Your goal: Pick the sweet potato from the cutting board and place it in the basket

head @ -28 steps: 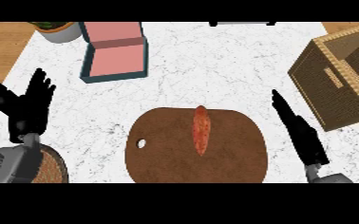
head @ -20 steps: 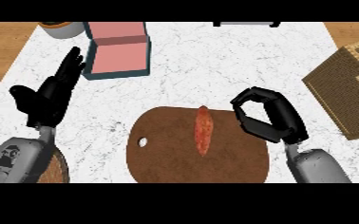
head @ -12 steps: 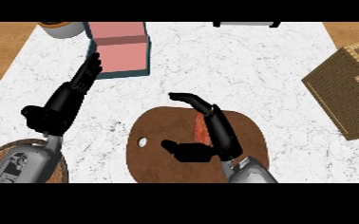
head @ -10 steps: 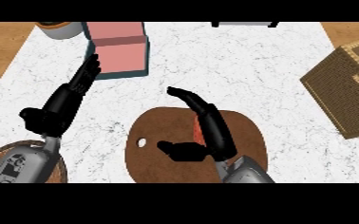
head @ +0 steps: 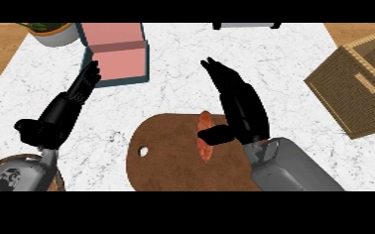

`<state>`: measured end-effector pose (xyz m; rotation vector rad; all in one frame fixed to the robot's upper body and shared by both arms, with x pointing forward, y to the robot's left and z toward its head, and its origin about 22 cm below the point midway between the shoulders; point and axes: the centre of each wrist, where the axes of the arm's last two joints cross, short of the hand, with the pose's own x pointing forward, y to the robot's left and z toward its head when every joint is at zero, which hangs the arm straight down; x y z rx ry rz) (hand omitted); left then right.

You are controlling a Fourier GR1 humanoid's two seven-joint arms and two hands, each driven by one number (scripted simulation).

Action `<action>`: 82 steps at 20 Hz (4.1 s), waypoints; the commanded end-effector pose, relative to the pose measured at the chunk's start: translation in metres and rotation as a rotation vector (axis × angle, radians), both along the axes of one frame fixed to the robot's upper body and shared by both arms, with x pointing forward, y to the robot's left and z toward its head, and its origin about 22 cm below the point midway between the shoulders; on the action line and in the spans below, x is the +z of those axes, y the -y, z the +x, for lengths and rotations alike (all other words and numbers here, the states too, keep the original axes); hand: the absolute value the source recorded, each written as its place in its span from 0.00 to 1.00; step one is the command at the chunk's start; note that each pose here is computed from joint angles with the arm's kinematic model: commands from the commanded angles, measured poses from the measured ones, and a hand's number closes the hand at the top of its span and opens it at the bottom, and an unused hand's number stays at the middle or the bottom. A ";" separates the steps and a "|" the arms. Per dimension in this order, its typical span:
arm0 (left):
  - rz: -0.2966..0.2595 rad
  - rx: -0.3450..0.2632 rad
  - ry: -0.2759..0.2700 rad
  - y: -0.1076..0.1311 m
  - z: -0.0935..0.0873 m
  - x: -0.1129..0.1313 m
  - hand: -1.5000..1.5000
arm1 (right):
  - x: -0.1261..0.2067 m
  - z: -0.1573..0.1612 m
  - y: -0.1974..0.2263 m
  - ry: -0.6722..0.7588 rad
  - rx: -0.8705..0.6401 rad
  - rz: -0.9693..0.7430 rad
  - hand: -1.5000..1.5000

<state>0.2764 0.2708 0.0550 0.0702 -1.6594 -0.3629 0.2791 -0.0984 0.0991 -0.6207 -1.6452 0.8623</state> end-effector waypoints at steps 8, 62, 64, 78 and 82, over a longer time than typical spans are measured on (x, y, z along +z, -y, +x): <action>0.001 -0.004 0.005 0.000 -0.006 -0.008 0.50 | 0.103 -0.027 0.010 -0.389 0.082 -0.330 0.00; -0.013 -0.032 0.038 0.019 0.007 -0.003 0.50 | -0.010 -0.025 -0.001 -0.353 0.013 -0.198 0.00; -0.030 -0.041 0.007 0.002 0.002 -0.005 0.50 | -0.023 -0.021 -0.005 -0.348 0.013 -0.215 0.00; 0.002 -0.041 0.019 0.012 -0.002 0.004 0.50 | -0.073 -0.024 -0.021 -0.419 -0.012 -0.284 0.00; -0.032 -0.042 0.037 0.016 0.000 0.018 0.50 | -0.081 0.008 -0.004 -0.429 -0.041 -0.279 0.00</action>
